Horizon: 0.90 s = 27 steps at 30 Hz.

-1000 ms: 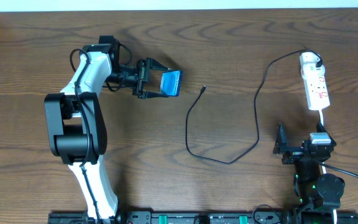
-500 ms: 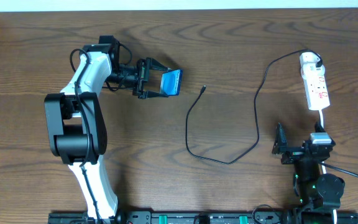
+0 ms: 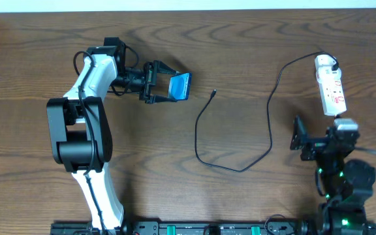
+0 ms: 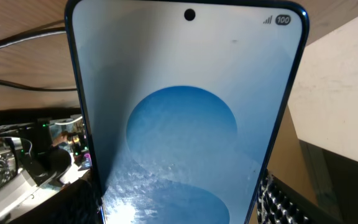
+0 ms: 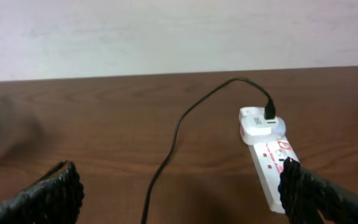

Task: Plug charger to phone and switch on socket
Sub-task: 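Move the right gripper up and left toward the held phone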

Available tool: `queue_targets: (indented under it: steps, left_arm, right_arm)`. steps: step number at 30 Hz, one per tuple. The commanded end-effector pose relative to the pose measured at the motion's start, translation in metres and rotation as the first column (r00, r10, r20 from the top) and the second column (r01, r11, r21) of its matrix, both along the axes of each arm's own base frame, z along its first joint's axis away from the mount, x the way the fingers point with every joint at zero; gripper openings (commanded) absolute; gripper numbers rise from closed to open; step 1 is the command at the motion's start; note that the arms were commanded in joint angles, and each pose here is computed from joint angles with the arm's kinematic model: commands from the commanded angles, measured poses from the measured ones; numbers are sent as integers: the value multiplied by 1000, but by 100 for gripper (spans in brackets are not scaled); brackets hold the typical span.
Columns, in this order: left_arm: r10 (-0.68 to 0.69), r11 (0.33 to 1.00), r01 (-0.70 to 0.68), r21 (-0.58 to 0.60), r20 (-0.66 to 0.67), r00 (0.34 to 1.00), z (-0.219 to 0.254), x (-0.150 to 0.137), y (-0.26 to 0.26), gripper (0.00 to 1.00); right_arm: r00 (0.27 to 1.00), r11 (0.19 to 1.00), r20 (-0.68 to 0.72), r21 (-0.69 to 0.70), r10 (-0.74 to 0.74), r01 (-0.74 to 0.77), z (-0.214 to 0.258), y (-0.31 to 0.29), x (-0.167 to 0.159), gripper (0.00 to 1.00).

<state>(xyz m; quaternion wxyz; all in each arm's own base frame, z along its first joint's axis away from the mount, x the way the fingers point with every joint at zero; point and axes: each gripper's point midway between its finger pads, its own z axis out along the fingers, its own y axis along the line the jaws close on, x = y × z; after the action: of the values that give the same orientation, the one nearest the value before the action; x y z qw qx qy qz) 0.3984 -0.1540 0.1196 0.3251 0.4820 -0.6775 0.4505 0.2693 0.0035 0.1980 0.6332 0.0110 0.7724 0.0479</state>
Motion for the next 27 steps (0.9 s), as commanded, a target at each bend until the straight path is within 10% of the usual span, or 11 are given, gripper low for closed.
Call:
queue_targets:
  steps: [1, 27]
  left_arm:
    - [10, 999, -6, -49, 63, 998, 33, 6, -2, 57]
    - [28, 999, -28, -18, 12, 1000, 28, 6, 0, 57]
  right_arm:
    - [999, 1000, -30, 21, 18, -17, 23, -1, 18, 99]
    - [825, 923, -416, 214, 382, -320, 111, 28, 132, 99]
